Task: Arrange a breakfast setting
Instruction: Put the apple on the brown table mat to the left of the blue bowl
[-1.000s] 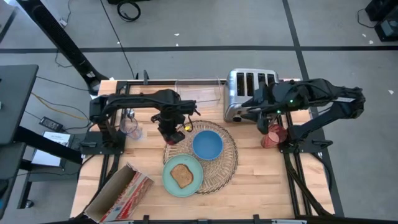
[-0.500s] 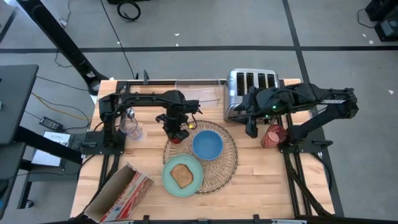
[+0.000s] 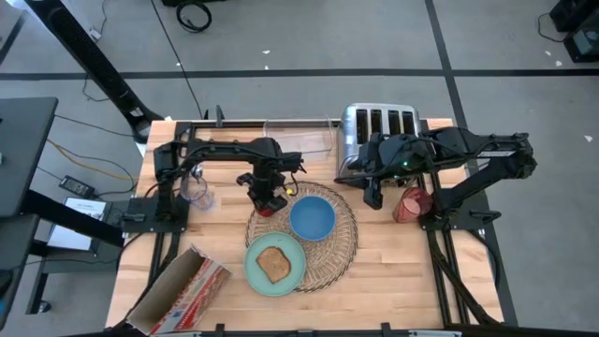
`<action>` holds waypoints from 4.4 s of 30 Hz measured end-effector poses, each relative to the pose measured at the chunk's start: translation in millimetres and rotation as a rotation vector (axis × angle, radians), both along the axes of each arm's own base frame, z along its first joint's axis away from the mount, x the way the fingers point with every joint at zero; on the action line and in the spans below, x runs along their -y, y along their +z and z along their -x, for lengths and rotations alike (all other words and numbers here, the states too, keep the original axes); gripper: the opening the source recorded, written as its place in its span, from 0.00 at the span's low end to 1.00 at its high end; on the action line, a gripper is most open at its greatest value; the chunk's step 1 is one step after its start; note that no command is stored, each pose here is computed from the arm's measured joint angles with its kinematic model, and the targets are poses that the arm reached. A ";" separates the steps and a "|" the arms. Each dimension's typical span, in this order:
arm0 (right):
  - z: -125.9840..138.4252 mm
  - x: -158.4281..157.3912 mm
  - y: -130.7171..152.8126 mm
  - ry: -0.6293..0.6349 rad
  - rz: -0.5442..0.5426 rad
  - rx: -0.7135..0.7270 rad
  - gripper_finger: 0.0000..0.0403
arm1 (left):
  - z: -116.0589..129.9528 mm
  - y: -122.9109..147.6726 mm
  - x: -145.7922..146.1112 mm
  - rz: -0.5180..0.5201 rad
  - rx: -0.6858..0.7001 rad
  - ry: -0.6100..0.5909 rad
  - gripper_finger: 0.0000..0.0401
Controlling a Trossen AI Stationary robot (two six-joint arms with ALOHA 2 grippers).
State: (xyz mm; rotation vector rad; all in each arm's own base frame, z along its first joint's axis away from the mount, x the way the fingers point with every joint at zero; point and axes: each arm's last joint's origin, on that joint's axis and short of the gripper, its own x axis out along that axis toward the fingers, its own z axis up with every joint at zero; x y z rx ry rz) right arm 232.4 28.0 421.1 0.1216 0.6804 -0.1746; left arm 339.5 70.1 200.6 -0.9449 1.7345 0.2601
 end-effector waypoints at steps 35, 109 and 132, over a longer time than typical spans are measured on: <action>0.1 0.0 0.5 0.027 0.030 -0.001 0.52 | -10.1 34.7 -17.7 -0.073 0.129 0.002 0.41; 27.5 8.7 7.5 -0.080 0.017 -0.013 0.52 | -45.2 -30.3 -23.2 -0.453 0.289 -0.640 0.12; 27.8 8.7 7.1 -0.036 0.070 -0.029 0.52 | -9.4 72.2 -8.8 -0.574 0.472 -0.440 0.04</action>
